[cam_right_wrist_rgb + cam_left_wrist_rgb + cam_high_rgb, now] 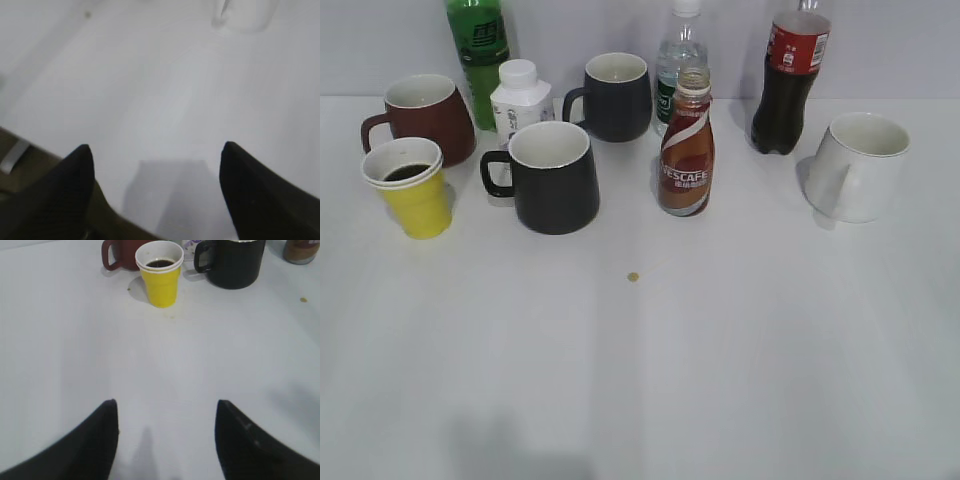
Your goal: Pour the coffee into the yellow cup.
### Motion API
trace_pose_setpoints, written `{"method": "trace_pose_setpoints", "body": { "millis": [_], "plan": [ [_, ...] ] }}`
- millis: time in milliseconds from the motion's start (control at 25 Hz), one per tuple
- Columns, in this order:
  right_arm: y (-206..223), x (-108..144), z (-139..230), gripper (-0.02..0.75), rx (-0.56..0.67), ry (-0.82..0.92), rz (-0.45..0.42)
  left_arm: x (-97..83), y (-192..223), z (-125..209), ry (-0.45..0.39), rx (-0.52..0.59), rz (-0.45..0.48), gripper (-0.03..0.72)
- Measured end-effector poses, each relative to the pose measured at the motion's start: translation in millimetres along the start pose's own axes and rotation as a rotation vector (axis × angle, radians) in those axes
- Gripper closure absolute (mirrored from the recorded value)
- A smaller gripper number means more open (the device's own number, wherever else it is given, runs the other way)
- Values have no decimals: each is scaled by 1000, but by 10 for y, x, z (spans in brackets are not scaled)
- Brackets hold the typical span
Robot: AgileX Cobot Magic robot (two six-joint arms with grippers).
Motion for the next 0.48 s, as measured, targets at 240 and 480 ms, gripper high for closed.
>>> {"method": "trace_pose_setpoints", "body": {
  "millis": [240, 480],
  "plan": [
    [72, -20, -10, 152, -10, -1, 10, 0, 0, -1, 0, -1, 0, 223],
    [83, -26, -28, 151, -13, 2, 11, 2, 0, -2, 1, -1, -1, 238]
  ]
}}
Point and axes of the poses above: a point on each arm's last joint axis where the gripper is mounted, y pointing out along that axis toward the gripper, x along the wrist's bending axis when the last joint is at zero, z = x × y, the point moved 9 cm from there along y, pointing out along that axis toward the gripper, and after that the axes turned 12 degrees about -y, right-handed, at the moved point
